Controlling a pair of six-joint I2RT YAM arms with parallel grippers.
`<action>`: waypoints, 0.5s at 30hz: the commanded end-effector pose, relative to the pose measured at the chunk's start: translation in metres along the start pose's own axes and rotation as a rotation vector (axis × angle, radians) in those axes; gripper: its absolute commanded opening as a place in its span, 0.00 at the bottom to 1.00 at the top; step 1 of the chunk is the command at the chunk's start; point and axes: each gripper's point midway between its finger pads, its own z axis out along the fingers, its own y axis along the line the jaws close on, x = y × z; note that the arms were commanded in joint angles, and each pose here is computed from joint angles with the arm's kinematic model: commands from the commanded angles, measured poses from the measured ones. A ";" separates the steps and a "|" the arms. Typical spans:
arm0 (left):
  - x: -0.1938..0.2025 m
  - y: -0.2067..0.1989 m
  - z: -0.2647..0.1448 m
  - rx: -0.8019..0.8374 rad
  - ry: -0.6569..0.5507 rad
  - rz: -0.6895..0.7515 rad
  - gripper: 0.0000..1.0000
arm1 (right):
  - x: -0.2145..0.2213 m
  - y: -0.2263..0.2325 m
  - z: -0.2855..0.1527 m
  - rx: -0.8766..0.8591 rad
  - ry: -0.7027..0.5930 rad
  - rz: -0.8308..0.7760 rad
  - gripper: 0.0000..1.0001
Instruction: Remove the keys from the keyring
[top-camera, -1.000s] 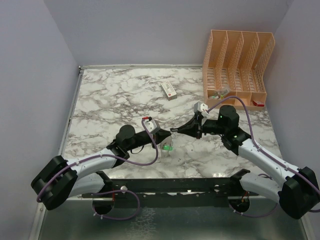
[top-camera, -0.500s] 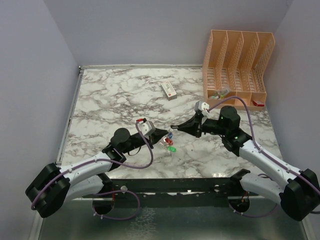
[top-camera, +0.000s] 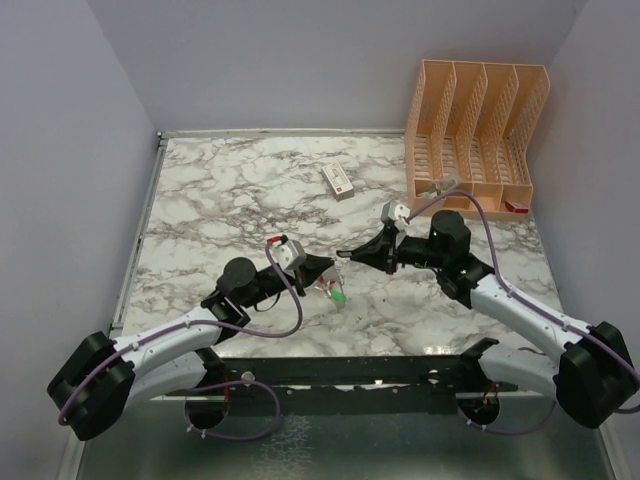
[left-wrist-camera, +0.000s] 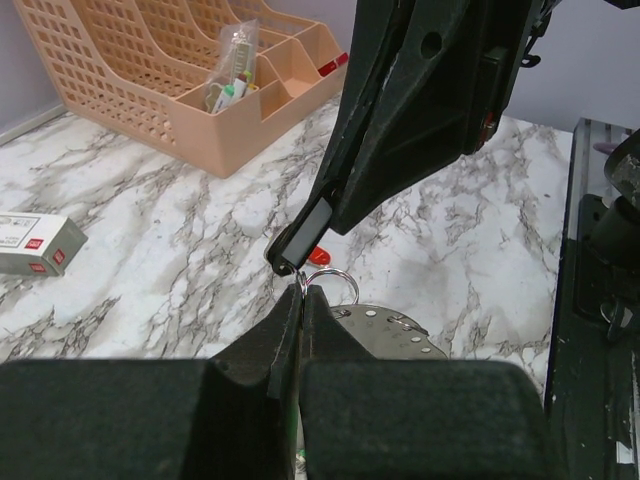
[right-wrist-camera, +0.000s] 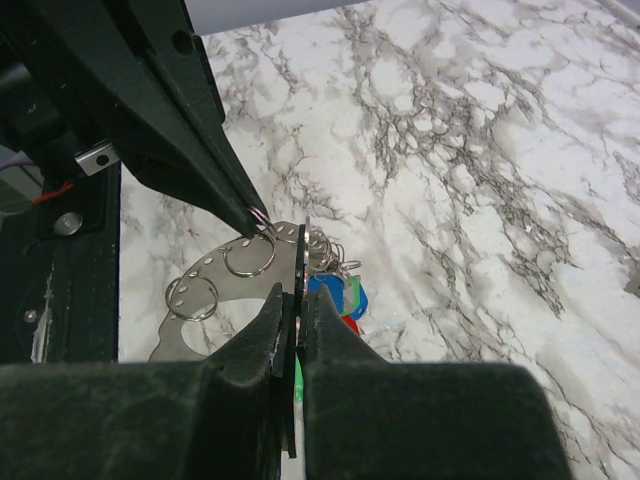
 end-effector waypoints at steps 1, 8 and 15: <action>-0.021 -0.008 0.007 0.044 -0.081 -0.002 0.00 | 0.007 -0.002 0.007 0.010 0.026 -0.022 0.01; 0.003 -0.003 0.000 0.010 -0.038 -0.004 0.00 | -0.004 -0.003 -0.001 0.060 -0.008 -0.050 0.01; 0.017 0.002 -0.005 -0.024 -0.012 0.004 0.16 | -0.016 0.002 -0.007 0.056 -0.037 -0.076 0.01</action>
